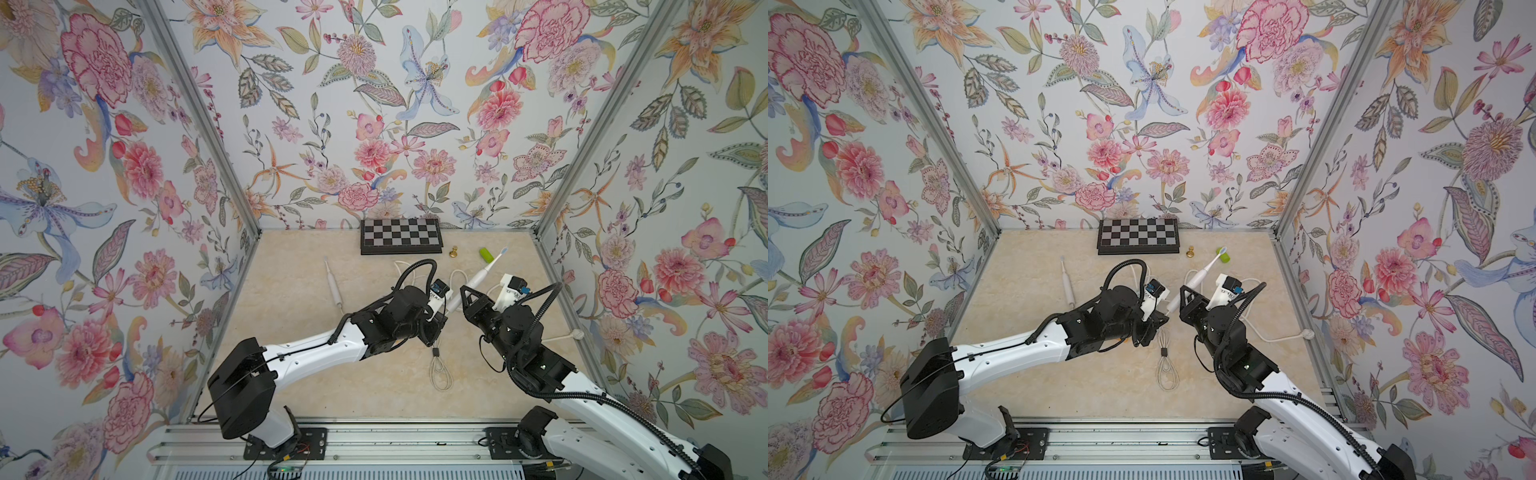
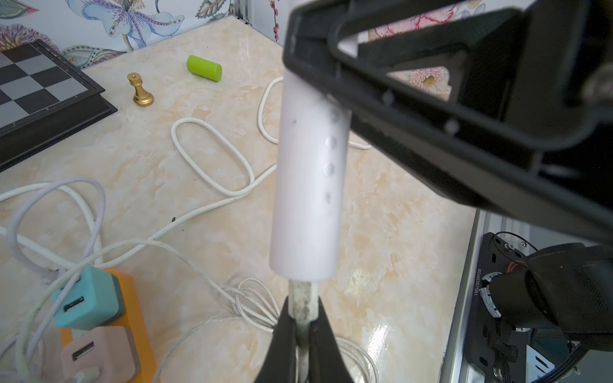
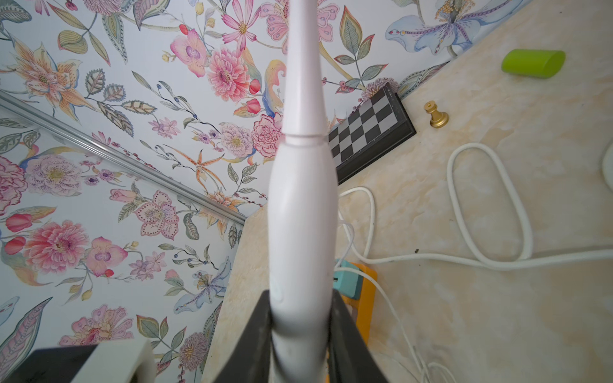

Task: Charge the electric toothbrush
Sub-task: Insert the charging cable into the electric toothbrush, then place the electric toothbrush at the center of the board.

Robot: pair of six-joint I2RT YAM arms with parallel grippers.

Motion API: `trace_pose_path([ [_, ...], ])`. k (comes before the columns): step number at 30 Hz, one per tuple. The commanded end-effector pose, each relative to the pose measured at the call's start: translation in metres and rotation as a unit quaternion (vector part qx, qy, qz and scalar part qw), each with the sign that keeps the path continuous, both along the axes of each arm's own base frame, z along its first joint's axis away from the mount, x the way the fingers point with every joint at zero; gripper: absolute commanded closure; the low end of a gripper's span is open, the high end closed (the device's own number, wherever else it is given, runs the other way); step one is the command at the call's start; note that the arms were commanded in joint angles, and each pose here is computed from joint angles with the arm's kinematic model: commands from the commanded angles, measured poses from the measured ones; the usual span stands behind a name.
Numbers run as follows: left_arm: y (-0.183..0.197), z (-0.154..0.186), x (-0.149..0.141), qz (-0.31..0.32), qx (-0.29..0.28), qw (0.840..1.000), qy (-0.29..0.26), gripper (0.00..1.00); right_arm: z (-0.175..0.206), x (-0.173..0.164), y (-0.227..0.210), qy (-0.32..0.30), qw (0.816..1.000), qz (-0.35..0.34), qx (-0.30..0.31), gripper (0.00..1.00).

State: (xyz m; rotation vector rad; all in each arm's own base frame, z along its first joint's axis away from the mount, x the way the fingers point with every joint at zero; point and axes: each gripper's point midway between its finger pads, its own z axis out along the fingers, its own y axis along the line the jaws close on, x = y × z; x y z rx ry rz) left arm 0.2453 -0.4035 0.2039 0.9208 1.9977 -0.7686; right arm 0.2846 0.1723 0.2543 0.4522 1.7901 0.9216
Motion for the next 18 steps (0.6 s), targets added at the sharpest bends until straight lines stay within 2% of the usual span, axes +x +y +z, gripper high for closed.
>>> trace_pose_path([
  [1, -0.022, 0.125, 0.018, 0.018, -0.161, 0.982, -0.100, 1.00, -0.060, -0.026, 0.019, 0.091, 0.992, 0.074, -0.037, 1.00],
  [2, -0.023, 0.120, 0.018, 0.015, -0.157, 0.983, -0.095, 0.99, -0.054, -0.024, 0.012, 0.085, 0.994, 0.062, -0.027, 1.00],
  [5, -0.021, 0.104, 0.014, 0.008, -0.134, 0.987, -0.084, 0.77, -0.039, -0.014, -0.022, 0.076, 0.997, 0.004, -0.010, 1.00],
  [10, 0.006, 0.075, 0.004, 0.015, -0.083, 0.993, -0.082, 0.51, -0.058, -0.010, -0.083, 0.133, 0.988, -0.078, 0.001, 1.00],
  [13, 0.029, 0.062, 0.003, 0.047, -0.069, 0.993, -0.088, 0.46, -0.089, -0.018, -0.096, 0.183, 0.980, -0.075, 0.014, 1.00],
  [18, 0.059, 0.041, 0.007, 0.103, -0.047, 0.990, -0.090, 0.38, -0.148, -0.050, -0.089, 0.273, 0.960, -0.047, 0.032, 1.00],
])
